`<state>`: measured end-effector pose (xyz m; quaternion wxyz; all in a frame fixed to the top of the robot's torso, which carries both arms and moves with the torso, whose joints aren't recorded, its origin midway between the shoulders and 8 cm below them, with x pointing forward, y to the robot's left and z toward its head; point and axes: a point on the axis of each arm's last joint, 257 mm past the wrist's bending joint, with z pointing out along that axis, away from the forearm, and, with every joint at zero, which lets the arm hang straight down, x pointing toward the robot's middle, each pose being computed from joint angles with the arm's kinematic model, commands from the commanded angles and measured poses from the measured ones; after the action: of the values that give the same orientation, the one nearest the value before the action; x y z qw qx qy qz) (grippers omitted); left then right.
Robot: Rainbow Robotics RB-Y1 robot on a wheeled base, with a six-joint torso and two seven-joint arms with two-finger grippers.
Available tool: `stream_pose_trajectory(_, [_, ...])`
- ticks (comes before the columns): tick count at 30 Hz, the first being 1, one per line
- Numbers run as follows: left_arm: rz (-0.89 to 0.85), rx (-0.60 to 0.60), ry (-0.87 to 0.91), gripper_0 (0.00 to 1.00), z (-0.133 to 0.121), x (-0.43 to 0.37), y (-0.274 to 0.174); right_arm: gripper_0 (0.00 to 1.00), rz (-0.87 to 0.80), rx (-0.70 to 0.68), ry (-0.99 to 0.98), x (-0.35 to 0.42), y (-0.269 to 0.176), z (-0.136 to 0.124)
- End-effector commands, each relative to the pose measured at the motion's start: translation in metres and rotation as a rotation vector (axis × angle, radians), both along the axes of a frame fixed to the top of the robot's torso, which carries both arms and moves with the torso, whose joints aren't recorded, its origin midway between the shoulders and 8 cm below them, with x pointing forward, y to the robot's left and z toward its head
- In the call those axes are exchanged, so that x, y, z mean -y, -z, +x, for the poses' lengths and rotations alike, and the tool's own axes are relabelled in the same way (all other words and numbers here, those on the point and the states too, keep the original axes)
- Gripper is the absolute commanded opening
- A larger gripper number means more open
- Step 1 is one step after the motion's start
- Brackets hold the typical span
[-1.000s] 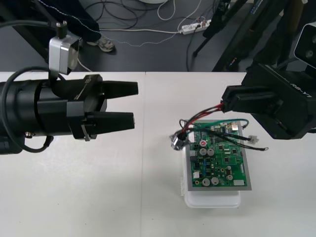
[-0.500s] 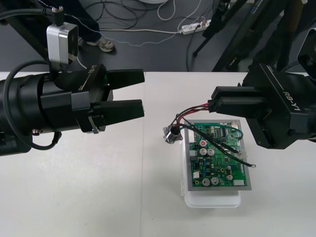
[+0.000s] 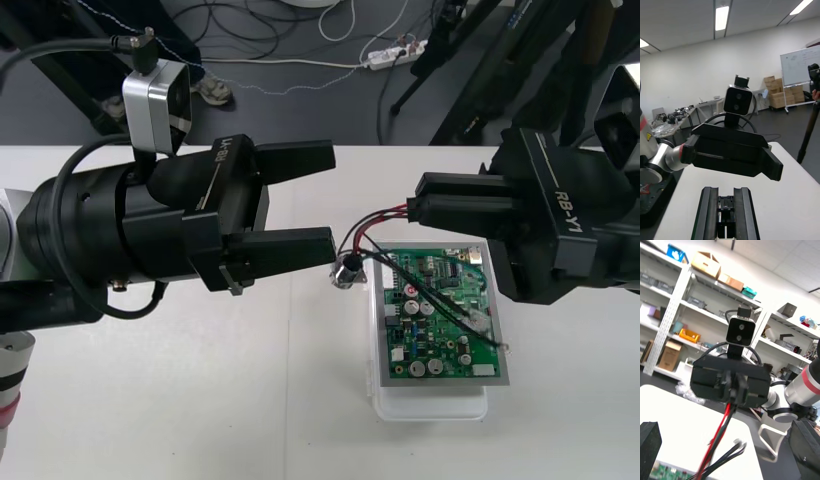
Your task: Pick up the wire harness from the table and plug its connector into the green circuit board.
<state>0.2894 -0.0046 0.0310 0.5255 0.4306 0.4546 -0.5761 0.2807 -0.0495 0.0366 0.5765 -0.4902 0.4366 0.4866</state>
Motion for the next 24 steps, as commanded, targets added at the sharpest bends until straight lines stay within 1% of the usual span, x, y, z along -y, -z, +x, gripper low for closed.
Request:
stream_pose_trajectory(1, [-0.099,0.081,0.006,1.0,-0.011,0.017,-0.03,0.0,-0.003,0.133,0.067,-0.003,-0.01,-0.001])
stream_pose_trajectory(7, [-0.124,0.082,0.003,1.0,-0.014,0.027,-0.026,0.0,0.001,0.14,0.078,-0.004,-0.01,0.001])
stream_pose_trajectory(14, [-0.141,0.069,-0.016,1.0,-0.013,0.026,-0.018,0.0,0.018,0.126,0.059,-0.005,-0.014,-0.005])
stream_pose_trajectory(17, [-0.14,0.098,-0.029,1.0,-0.014,0.026,-0.014,0.0,0.019,0.128,0.06,-0.006,-0.014,-0.005])
stream_pose_trajectory(24, [-0.137,0.092,-0.041,1.0,-0.015,0.027,-0.004,0.0,0.024,0.13,0.055,-0.007,-0.014,-0.006])
